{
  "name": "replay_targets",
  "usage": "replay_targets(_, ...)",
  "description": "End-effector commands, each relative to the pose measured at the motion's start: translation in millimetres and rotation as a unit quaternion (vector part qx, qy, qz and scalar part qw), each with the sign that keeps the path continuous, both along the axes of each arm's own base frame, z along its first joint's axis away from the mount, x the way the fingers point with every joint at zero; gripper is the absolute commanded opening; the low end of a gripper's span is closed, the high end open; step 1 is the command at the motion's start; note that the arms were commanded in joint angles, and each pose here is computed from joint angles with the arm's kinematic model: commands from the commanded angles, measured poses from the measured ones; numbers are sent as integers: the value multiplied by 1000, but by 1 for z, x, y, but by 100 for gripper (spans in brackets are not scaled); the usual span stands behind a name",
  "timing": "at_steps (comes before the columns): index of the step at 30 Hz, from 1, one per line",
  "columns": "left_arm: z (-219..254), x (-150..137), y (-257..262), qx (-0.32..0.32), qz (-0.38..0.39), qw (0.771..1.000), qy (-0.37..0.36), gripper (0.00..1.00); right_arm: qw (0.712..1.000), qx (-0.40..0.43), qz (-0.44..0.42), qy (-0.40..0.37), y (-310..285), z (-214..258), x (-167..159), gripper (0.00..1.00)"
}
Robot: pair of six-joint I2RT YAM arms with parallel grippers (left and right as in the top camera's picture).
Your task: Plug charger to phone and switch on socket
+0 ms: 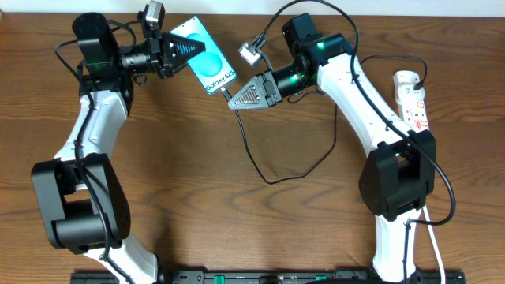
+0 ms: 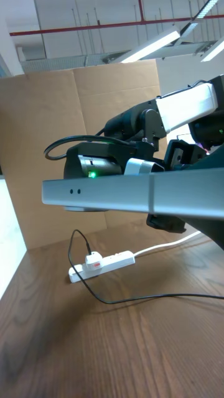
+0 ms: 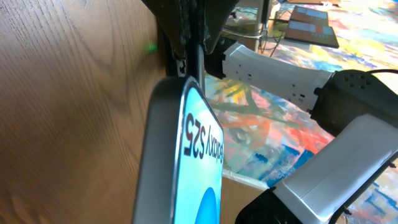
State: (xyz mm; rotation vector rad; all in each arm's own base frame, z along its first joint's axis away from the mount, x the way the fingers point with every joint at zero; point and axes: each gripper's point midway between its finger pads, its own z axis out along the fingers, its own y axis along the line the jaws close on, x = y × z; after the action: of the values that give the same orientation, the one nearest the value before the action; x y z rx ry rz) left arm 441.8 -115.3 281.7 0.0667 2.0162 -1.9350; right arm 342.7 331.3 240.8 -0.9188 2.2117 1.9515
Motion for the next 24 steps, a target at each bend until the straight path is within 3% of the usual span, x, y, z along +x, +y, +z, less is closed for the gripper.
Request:
replay_targets(1,9,-7,-2,3,-17,999,-27,7,1000,24,4,2,-1,13,-2,1)
replay_targets(24,9,-5,7,4,-7,1000,-30,7,1000,24,4,1,-1,13,-2,1)
